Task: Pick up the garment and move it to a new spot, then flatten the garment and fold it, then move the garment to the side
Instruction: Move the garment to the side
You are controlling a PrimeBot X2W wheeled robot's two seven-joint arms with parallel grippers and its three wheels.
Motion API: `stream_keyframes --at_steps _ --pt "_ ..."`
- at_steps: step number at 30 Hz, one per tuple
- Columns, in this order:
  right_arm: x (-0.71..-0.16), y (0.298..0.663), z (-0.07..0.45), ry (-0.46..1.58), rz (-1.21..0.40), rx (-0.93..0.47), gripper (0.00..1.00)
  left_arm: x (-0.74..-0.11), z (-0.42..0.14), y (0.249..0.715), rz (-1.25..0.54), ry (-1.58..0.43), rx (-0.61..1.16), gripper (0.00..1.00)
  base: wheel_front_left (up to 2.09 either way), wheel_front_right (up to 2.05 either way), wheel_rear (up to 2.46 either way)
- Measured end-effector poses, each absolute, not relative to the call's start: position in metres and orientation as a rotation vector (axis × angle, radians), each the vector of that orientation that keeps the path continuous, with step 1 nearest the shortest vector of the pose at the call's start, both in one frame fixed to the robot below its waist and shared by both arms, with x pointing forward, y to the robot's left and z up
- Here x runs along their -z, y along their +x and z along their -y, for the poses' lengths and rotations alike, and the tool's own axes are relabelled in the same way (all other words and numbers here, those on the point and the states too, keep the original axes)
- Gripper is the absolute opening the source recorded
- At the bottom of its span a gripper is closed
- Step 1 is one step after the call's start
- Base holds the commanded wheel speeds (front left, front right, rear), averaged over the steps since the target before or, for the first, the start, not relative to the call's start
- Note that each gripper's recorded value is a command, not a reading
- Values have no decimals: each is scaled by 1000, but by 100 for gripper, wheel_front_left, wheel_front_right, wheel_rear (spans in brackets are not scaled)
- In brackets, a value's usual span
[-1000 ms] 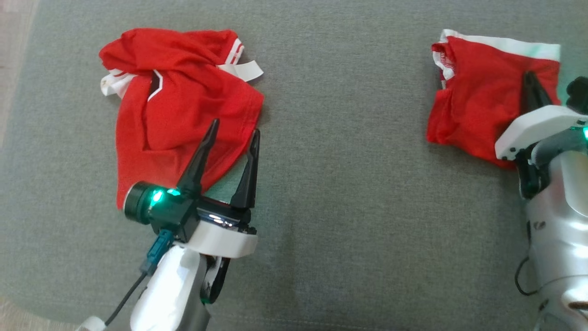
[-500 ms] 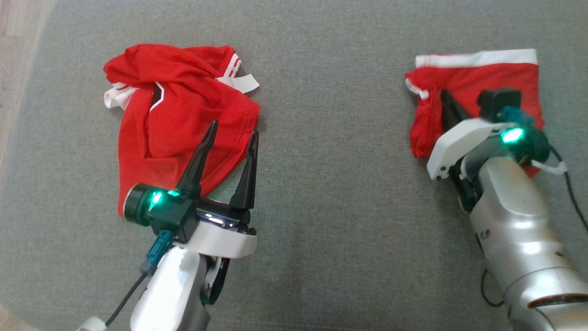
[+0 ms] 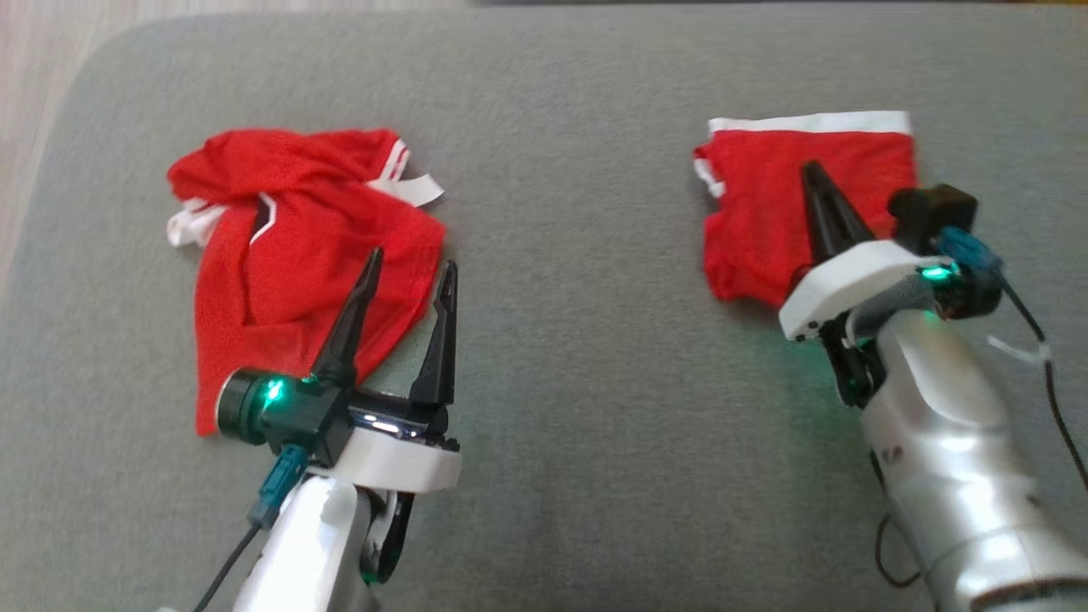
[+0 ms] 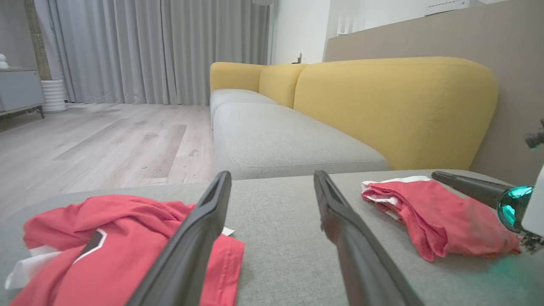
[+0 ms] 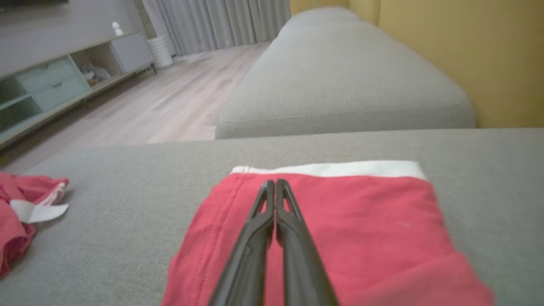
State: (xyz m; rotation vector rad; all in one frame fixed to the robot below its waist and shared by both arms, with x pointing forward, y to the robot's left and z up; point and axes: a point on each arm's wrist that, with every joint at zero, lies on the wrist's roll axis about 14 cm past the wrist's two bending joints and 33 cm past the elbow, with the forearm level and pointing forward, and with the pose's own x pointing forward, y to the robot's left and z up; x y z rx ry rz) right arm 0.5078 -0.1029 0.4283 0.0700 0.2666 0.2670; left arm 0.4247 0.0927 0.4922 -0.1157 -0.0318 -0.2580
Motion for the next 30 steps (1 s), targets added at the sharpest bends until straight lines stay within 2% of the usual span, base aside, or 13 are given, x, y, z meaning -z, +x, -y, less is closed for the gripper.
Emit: stream_keyframes --at_steps 7,8,9,13,20,26,30 --pt "-466 475 153 141 -101 -129 0 -502 -75 416 54 -124 308 100 0 0 0" --pt "-462 456 165 146 -99 -97 56 -503 -73 413 58 -122 314 100 0 0 0" --pt "-459 446 169 148 -101 -84 100 -504 -72 413 60 -122 316 100 0 0 0" --pt "-458 418 180 155 -88 -49 100 -507 -66 410 68 -122 336 100 0 0 0" --pt "-458 395 185 167 -79 -28 100 -499 -68 404 44 -113 335 100 0 0 0" --pt "-455 398 182 164 -88 -34 100 -496 -70 404 36 -115 330 100 0 0 0" --pt "-448 413 186 153 -126 -23 100 -488 -73 406 16 -117 321 100 0 0 0"
